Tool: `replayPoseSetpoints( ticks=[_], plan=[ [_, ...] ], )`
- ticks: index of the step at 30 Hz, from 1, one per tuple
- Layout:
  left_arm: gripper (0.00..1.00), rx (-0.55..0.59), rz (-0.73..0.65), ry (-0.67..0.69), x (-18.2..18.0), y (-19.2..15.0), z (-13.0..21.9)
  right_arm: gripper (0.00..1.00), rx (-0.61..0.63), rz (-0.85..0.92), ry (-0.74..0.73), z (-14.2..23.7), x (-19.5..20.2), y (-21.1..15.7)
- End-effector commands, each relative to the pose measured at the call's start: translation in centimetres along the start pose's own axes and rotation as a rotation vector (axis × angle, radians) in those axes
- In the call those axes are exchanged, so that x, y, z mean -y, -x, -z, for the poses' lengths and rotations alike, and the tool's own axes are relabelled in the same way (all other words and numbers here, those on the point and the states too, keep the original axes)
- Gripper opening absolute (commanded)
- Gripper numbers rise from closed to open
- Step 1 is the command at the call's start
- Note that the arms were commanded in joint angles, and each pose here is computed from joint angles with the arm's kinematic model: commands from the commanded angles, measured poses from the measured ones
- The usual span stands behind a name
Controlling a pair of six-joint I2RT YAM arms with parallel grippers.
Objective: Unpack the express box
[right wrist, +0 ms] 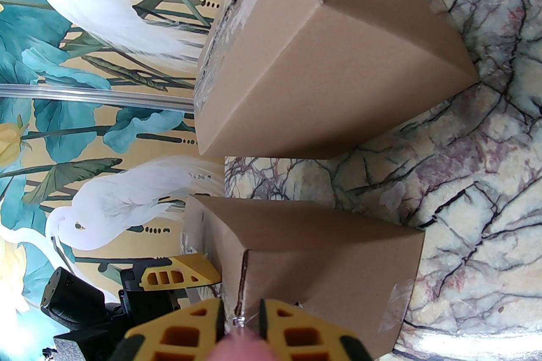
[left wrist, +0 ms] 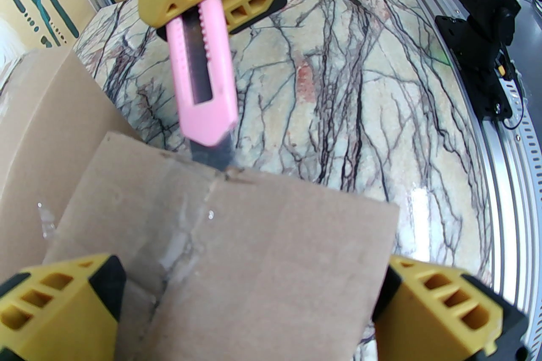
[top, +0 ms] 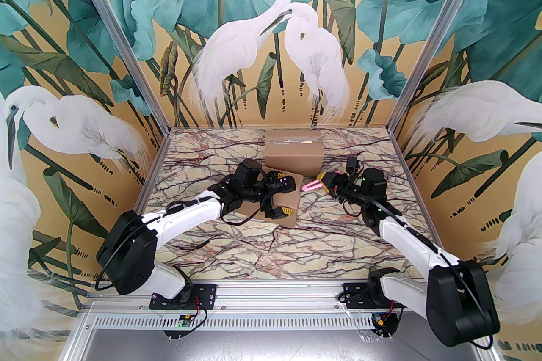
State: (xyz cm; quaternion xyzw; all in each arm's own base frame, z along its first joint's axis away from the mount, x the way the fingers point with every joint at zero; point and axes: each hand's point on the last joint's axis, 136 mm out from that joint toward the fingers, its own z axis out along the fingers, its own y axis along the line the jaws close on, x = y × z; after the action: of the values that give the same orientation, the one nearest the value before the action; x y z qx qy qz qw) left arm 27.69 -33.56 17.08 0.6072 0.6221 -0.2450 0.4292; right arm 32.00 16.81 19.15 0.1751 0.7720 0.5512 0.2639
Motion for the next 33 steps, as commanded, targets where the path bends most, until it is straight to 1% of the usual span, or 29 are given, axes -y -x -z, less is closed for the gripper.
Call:
replayPoseSetpoints(
  ticks=[1, 4, 9, 13, 18, 20, 23, 28, 30, 33],
  plan=[
    [1.0, 0.021, 0.111, 0.245, -6.4, 0.6, 0.3, 0.0, -0.296, -0.065, 0.003, -0.2, 1.1, -6.7],
    [1.0, 0.068, 0.15, 0.319, -7.9, 1.3, 0.5, 0.0, -0.307, -0.087, 0.001, -0.4, 1.5, -7.9],
    [1.0, 0.013, 0.186, 0.501, -11.0, 0.4, 1.6, 0.0, -0.292, -0.15, -0.018, -0.2, 2.5, -8.8],
    [1.0, -0.04, 0.22, 0.533, -11.6, -0.2, 2.0, 0.0, -0.261, -0.165, -0.05, 0.6, 2.5, -8.8],
    [1.0, -0.083, 0.257, 0.526, -11.1, -0.8, 2.5, 0.0, -0.244, -0.161, -0.105, 1.6, 3.0, -8.9],
    [0.99, -0.091, 0.244, 0.476, -10.1, -0.8, 2.5, 0.0, -0.231, -0.159, -0.113, 1.7, 3.3, -8.7],
    [0.99, -0.074, 0.143, 0.294, -6.4, -0.2, 2.0, 0.0, -0.197, -0.143, -0.122, 1.2, 3.5, -7.5],
    [0.99, -0.008, 0.03, 0.06, -1.8, 1.8, 2.8, 0.0, -0.144, -0.061, -0.112, 0.0, 1.9, -5.0],
    [1.0, -0.008, 0.03, 0.009, -0.8, 2.2, 3.0, 0.0, -0.142, -0.045, -0.112, -0.4, 1.5, -4.5],
    [1.0, -0.042, 0.027, -0.065, 0.4, 2.1, 3.1, 0.0, -0.133, -0.035, -0.113, -0.8, 1.3, -4.0]
  ],
)
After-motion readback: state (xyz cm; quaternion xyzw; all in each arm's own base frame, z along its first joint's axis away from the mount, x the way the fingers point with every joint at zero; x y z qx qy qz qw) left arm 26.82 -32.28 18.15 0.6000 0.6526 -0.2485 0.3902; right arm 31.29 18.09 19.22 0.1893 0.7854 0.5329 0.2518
